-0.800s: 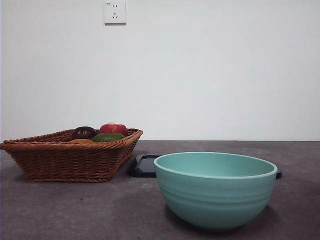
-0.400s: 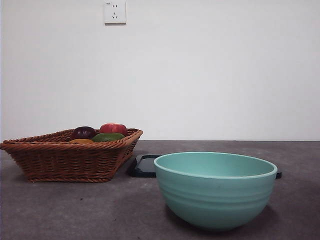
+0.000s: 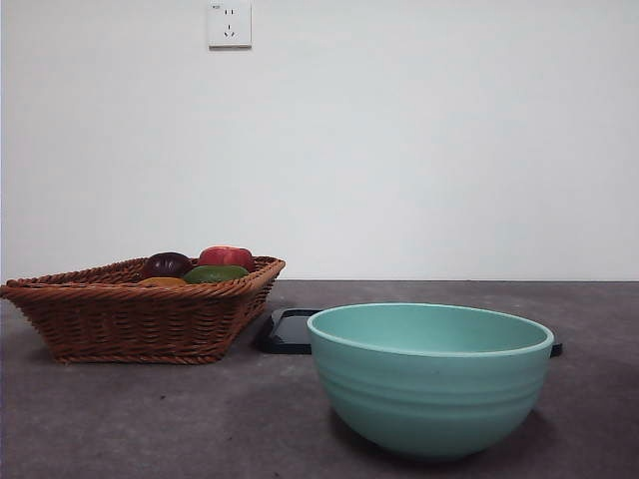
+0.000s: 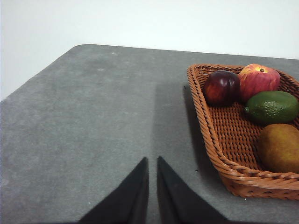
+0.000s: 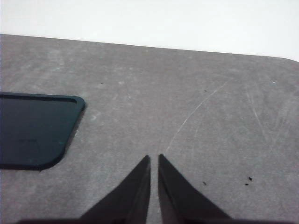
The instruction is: Pick up the wifruite, put it on the bowl, pick up the plate, put it on desk
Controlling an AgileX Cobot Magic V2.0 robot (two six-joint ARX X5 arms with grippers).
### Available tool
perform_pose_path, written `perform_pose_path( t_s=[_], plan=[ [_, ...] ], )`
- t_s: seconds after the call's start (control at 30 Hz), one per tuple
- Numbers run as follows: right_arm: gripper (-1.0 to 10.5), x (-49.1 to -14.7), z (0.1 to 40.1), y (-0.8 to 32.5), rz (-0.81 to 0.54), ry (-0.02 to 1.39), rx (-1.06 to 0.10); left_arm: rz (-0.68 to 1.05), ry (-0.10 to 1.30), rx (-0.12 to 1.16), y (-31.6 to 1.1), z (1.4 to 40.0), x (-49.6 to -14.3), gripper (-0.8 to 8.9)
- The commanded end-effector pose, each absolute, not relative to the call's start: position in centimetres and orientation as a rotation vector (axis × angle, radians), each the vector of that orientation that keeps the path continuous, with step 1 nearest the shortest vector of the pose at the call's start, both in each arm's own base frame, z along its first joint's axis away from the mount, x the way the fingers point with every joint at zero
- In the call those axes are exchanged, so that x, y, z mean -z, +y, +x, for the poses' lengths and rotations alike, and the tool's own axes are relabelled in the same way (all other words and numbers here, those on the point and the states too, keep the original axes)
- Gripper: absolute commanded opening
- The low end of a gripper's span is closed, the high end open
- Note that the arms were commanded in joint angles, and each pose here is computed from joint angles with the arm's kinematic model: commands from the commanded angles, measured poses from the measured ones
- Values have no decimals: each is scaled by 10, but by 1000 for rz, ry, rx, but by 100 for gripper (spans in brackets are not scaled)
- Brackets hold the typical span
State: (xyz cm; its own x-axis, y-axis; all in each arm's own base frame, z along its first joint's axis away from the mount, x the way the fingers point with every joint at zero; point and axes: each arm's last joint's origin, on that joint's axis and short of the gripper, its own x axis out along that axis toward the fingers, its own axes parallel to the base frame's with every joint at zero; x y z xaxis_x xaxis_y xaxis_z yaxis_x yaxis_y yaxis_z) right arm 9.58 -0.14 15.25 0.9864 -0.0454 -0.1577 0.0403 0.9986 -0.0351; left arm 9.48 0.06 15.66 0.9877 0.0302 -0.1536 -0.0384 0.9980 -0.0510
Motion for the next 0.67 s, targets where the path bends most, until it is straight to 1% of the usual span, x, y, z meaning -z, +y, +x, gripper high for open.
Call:
perform_pose_path(
  t_s=[0.03,0.67],
  plan=[
    [21,-150,96,-1,-18,165,43,-39,179,-32,0,96,-149,27],
    [21,-152,96,-1,-18,150,45,-39,179,-32,0,96,-149,27]
  ],
)
